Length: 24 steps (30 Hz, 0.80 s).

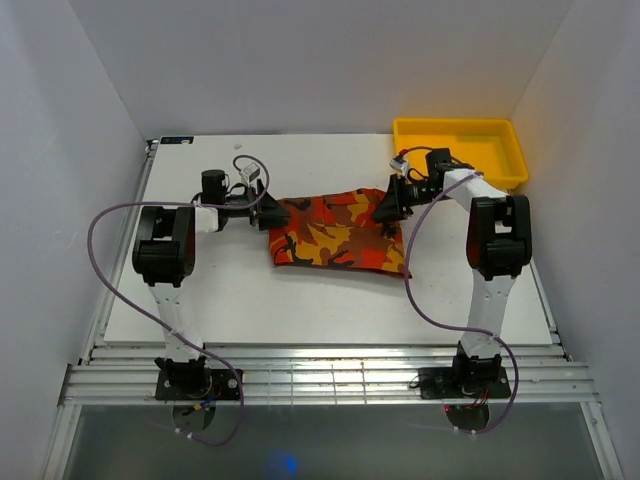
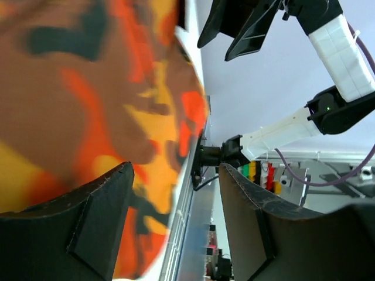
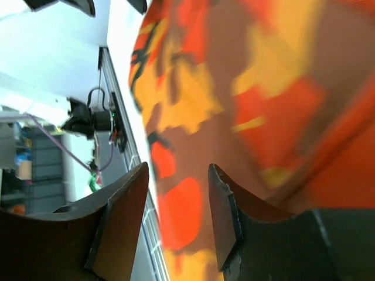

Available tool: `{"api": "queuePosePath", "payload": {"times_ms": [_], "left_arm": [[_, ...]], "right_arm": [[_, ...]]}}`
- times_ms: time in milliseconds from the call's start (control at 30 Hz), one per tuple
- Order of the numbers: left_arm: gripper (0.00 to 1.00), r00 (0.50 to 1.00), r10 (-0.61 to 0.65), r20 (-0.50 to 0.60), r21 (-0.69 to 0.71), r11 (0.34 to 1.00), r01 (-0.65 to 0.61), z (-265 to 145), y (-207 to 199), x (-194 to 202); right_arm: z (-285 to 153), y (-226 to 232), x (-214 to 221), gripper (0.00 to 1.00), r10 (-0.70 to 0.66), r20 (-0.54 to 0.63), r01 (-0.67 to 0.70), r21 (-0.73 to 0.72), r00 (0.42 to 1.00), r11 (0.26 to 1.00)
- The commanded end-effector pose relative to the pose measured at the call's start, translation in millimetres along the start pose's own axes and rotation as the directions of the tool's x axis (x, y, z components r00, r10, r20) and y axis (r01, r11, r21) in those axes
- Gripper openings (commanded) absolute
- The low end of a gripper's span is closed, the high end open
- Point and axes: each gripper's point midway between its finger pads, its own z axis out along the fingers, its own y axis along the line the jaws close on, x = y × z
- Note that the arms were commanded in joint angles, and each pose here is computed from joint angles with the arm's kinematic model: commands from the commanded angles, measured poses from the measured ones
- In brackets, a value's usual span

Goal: Fold and stack the trousers
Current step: Neatly place the folded trousers to the corner

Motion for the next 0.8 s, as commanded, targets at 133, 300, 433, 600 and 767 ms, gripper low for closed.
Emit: {"api": "queuePosePath", "payload": {"times_ms": [133, 300, 433, 600, 767], "left_arm": [[0.71, 0.987, 0.161, -0.019, 0.026, 0.987, -0.160, -2.6, -71.1, 33.7], [0.74, 0.995, 0.094, -0.021, -0.226, 0.969, -0.096, 3.0, -10.4, 45.5], [0.76, 1.000, -0.006, -0.010, -0.327, 0.945, 0.002, 3.6, 36.4, 54.5], [0.75, 0.999, -0.010, -0.032, -0.316, 0.949, -0.001, 4.6, 35.5, 49.8], [0.81, 0.943, 0.333, 0.010, -0.403, 0.864, -0.301, -13.8, -30.3, 4.0]], "right_arm": [[-21.1, 36.0, 96.3, 0.51, 0.001, -0.168, 0.000, 0.006, 0.986, 1.000], [-13.4, -5.9, 129.5, 0.50, 0.111, -0.219, -0.095, 0.080, 0.969, 0.992], [-12.2, -37.1, 125.2, 0.50, 0.131, -0.215, -0.096, 0.165, 0.968, 0.982], [-18.1, -23.8, 108.4, 0.51, 0.108, -0.203, -0.074, 0.171, 0.973, 0.982], [-64.9, 33.6, 45.4, 0.71, -0.078, -0.068, 0.092, 0.229, 0.995, 0.969]]}}
